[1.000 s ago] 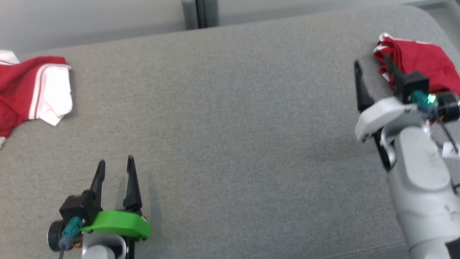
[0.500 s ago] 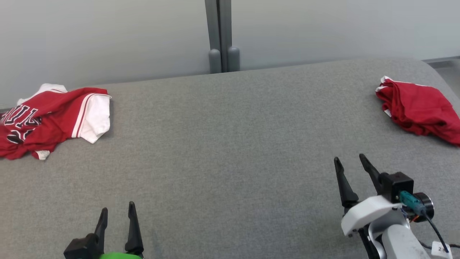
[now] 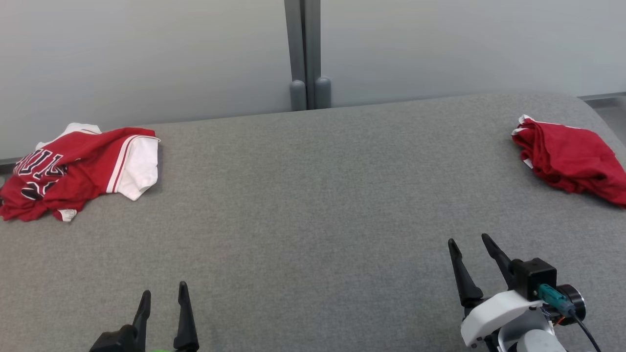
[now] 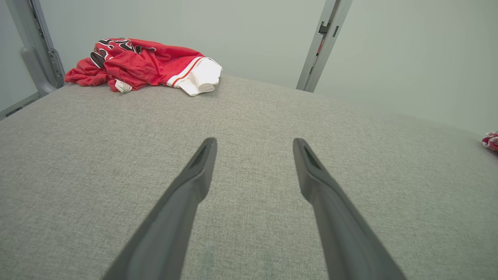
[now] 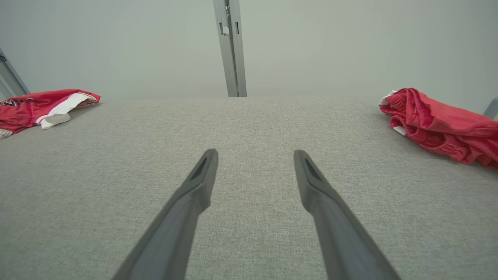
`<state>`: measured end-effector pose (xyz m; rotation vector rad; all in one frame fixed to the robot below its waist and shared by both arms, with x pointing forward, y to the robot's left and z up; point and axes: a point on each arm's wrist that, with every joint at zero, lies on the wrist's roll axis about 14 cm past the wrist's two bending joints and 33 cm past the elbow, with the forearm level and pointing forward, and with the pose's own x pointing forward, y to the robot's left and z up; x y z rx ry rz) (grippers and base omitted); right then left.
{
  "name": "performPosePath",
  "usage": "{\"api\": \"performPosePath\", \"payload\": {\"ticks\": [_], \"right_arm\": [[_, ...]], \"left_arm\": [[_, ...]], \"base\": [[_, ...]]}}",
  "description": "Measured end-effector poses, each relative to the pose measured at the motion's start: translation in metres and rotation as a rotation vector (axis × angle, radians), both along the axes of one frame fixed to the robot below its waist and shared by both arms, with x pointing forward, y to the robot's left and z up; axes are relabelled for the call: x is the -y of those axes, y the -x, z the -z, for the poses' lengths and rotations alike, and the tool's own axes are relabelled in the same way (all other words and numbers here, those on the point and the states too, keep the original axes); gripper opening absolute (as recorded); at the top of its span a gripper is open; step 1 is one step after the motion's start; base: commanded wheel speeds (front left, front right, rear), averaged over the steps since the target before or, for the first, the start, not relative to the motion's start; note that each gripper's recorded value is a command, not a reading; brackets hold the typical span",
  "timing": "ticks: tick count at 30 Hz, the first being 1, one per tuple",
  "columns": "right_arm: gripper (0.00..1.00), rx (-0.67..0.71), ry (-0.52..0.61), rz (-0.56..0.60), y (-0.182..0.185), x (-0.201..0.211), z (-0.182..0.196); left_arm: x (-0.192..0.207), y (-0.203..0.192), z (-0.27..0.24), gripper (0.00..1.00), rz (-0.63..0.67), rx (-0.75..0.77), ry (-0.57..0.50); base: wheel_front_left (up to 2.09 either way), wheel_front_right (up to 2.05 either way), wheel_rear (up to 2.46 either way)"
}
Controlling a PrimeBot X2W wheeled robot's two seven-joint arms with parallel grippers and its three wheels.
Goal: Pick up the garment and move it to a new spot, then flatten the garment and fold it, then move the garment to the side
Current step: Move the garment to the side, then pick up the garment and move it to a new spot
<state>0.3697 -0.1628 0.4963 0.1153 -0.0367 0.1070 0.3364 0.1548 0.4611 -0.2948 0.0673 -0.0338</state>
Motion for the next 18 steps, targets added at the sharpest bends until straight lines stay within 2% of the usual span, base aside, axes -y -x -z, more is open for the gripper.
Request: {"api": "performPosePath", "payload": {"ticks": [10, 18], "right_arm": [[1.0, -0.017, -0.007, -0.008, -0.002, -0.003, 0.005], [1.0, -0.005, -0.011, -0.105, -0.018, -0.037, 0.001]], "left_arm": [[-0.002, 0.004, 0.0, 1.0, -0.011, 0.0, 0.002], [-0.031, 0.016, -0.002, 1.0, -0.101, 0.01, -0.015]], "base": [[0.0, 0.0, 0.0], [0.0, 0.0, 0.0]]}}
